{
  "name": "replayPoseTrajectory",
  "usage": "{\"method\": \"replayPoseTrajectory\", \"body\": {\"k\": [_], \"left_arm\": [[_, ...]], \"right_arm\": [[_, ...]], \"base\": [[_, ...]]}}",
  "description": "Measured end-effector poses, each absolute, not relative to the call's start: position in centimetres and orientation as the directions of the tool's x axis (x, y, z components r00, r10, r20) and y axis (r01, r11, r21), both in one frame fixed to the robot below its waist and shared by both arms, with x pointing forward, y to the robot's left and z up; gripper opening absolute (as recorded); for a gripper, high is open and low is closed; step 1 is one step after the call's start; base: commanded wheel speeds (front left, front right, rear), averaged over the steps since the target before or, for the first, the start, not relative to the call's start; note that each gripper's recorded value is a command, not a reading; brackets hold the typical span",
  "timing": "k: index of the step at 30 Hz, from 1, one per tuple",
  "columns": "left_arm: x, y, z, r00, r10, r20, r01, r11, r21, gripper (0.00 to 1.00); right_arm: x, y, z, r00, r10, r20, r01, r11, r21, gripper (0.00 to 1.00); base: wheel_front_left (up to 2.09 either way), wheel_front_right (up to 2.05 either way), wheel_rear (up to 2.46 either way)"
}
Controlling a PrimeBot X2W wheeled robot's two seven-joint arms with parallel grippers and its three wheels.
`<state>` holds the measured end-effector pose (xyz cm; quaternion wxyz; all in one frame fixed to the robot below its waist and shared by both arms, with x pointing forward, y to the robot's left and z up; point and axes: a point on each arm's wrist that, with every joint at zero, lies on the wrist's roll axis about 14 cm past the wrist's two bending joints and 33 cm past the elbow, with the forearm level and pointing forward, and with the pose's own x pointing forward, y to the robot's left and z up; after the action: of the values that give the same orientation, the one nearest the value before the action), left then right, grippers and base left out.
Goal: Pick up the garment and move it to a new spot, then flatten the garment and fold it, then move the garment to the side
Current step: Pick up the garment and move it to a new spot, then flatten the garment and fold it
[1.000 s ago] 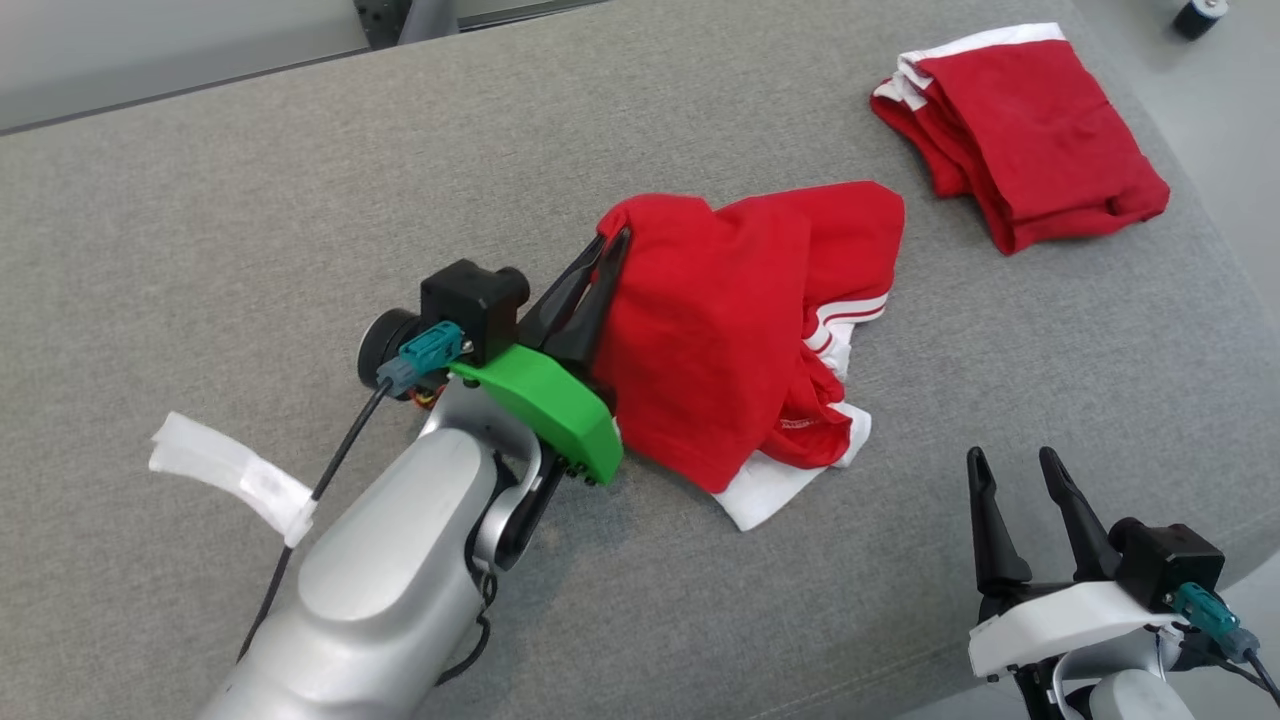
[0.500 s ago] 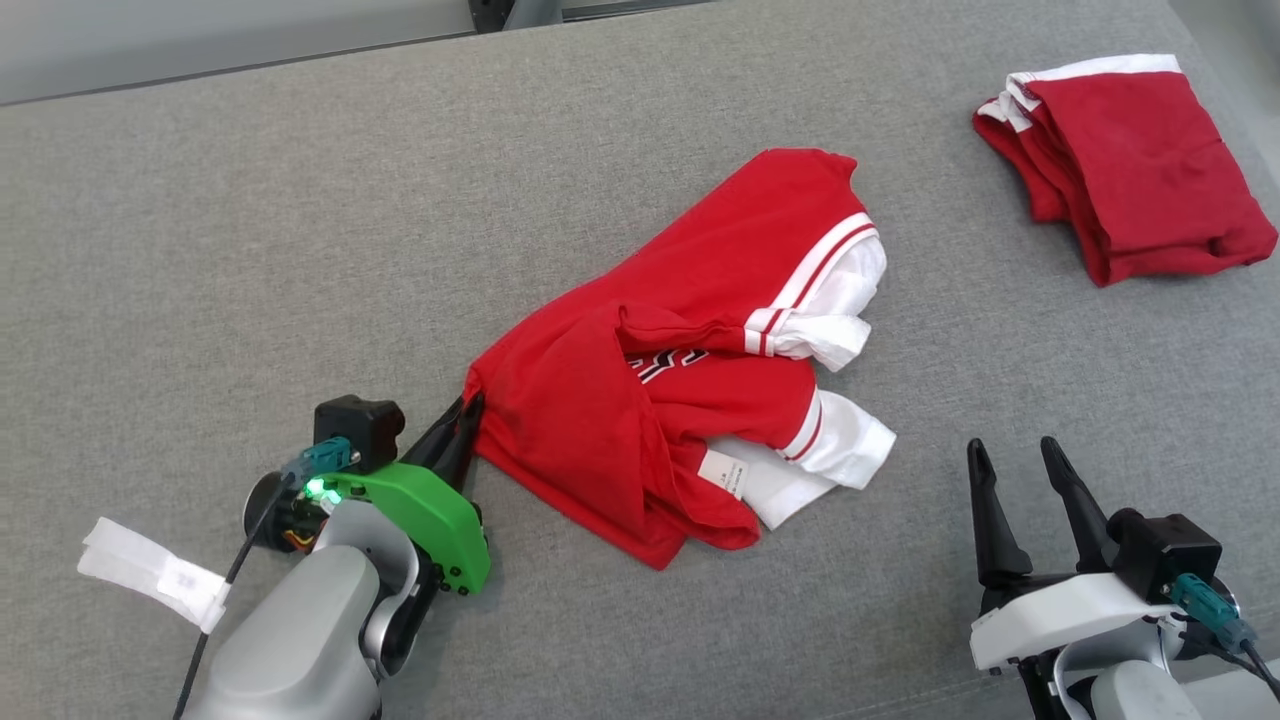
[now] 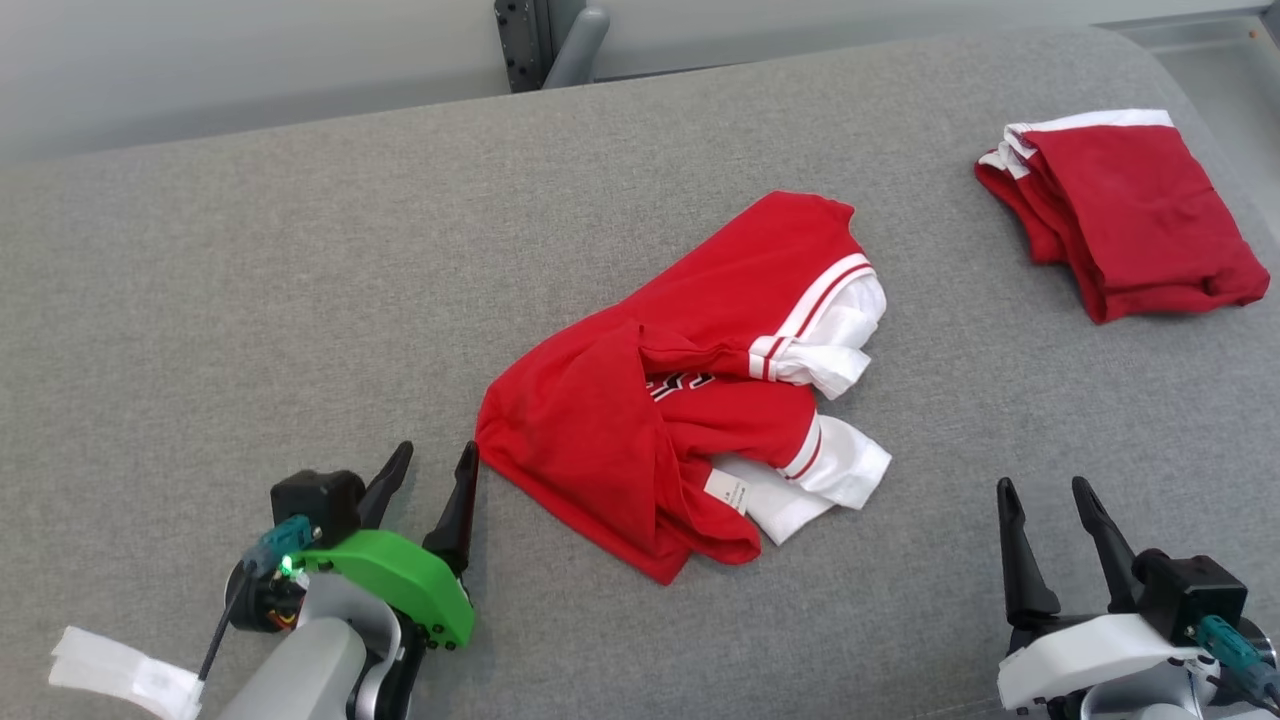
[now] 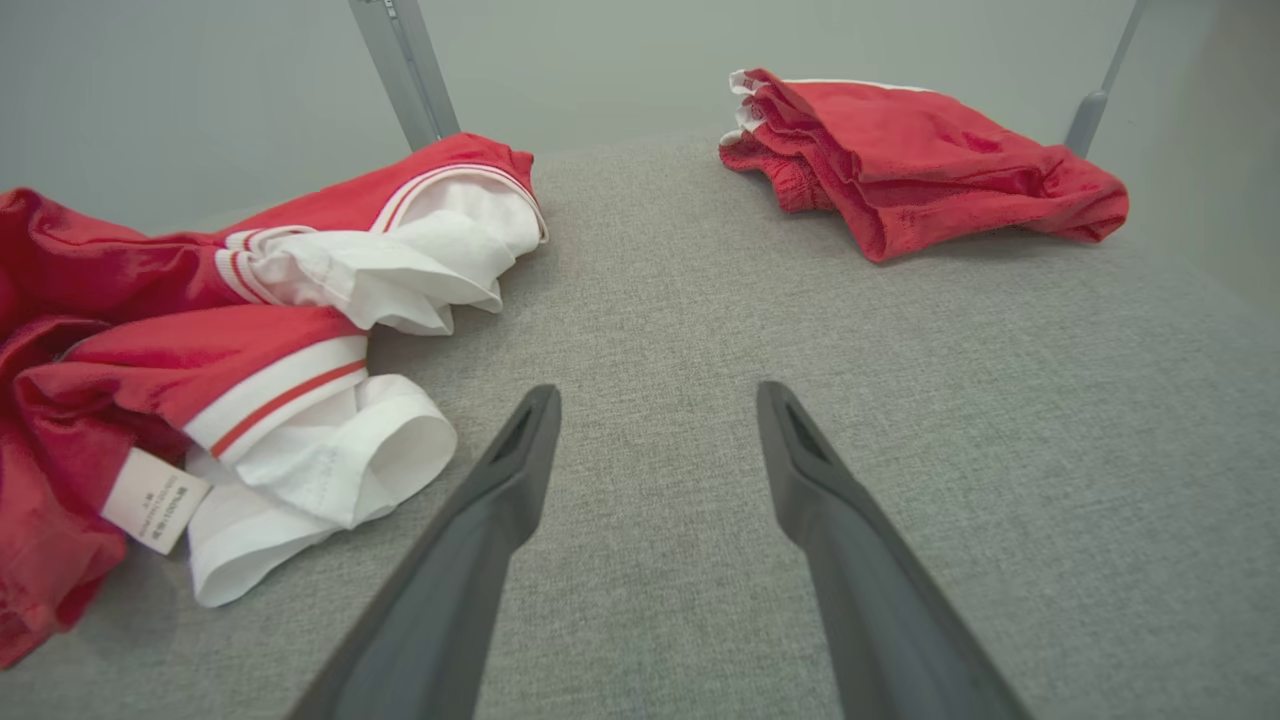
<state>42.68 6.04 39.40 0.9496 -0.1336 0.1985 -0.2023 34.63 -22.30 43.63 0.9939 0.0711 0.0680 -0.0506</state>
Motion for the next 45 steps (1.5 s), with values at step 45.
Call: {"method": "replayPoseTrajectory", "body": {"k": [45], "left_arm": [[30.9, 15.6, 47.6, 0.997, -0.081, -0.013, 0.075, 0.966, -0.246, 1.00]], "right_arm": [[32.9, -21.5, 48.6, 0.999, -0.038, 0.014, 0.037, 0.998, 0.053, 1.00]], "base": [[0.00, 0.00, 0.00]]}}
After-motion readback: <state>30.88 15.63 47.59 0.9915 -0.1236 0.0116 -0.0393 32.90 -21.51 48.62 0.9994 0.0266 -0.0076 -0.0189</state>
